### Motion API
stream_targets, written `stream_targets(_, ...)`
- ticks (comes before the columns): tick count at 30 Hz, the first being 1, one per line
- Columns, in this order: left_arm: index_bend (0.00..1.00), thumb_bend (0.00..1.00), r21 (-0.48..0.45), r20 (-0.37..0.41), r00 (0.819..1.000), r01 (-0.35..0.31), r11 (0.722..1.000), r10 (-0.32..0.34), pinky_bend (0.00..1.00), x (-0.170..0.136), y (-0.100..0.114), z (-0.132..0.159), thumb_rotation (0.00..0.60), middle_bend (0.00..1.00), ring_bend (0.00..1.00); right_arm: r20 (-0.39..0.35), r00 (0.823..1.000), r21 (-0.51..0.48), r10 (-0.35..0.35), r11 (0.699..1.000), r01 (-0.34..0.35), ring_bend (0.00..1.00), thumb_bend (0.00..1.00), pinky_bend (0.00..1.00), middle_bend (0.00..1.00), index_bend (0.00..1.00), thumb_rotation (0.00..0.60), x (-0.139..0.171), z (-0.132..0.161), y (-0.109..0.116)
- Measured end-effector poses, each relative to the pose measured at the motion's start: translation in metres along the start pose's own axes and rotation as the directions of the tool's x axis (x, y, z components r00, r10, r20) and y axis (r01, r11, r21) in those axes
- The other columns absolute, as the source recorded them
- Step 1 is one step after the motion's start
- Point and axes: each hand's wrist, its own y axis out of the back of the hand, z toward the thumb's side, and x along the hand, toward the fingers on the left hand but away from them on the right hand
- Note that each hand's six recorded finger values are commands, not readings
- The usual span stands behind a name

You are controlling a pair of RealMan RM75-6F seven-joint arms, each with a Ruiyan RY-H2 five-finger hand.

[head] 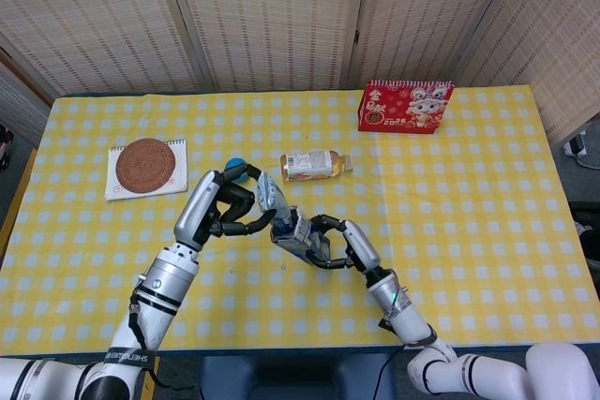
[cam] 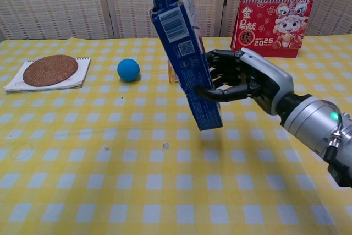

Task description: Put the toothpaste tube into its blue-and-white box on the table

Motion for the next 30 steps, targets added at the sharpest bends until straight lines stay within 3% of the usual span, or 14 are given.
stream_targets(9, 0.80, 0.60, -0.007, -0.015, 0.999, -0.029, 1.000, 0.028, 1.00, -0.001, 0.005, -0.005, 0.600, 1.00, 1.00, -0.039, 0.999, -0.107, -0.032, 0.994, 0.027, 0.41, 0.31, 0.41, 0.42, 0.51, 0.600, -0.003, 0.005, 0.000)
stream_targets(21, 0.77, 0.61, 0.002, -0.026, 0.999, 0.022, 1.000, -0.022, 1.00, -0.003, -0.014, -0.014, 0.600, 1.00, 1.00, -0.067, 0.998, -0.072, -0.007, 0.997, 0.002, 0.41, 0.31, 0.41, 0.42, 0.51, 0.600, -0.007, 0.020, -0.008)
stream_targets(24, 0.61, 0.56, -0.002, -0.023, 0.999, 0.025, 1.000, -0.025, 1.00, -0.003, -0.017, -0.015, 0.600, 1.00, 1.00, -0.060, 0.998, -0.073, -0.009, 0.997, 0.004, 0.41, 0.31, 0.41, 0.42, 0.51, 0.600, -0.008, 0.020, -0.008)
stream_targets(29, 0.17, 0.27, 0.004, -0.012, 0.999, 0.038, 0.999, -0.038, 1.00, -0.004, -0.021, -0.014, 0.600, 1.00, 1.00, -0.053, 0.999, -0.075, -0.004, 0.997, 0.000, 0.41, 0.31, 0.41, 0.42, 0.51, 0.600, -0.007, 0.019, -0.008)
stream_targets(30, 0.13, 0.24, 0.002, -0.014, 0.999, 0.044, 0.999, -0.044, 1.00, -0.004, -0.022, -0.015, 0.600, 1.00, 1.00, -0.052, 0.999, -0.075, -0.003, 0.997, -0.001, 0.41, 0.31, 0.41, 0.42, 0.51, 0.600, -0.007, 0.019, -0.008)
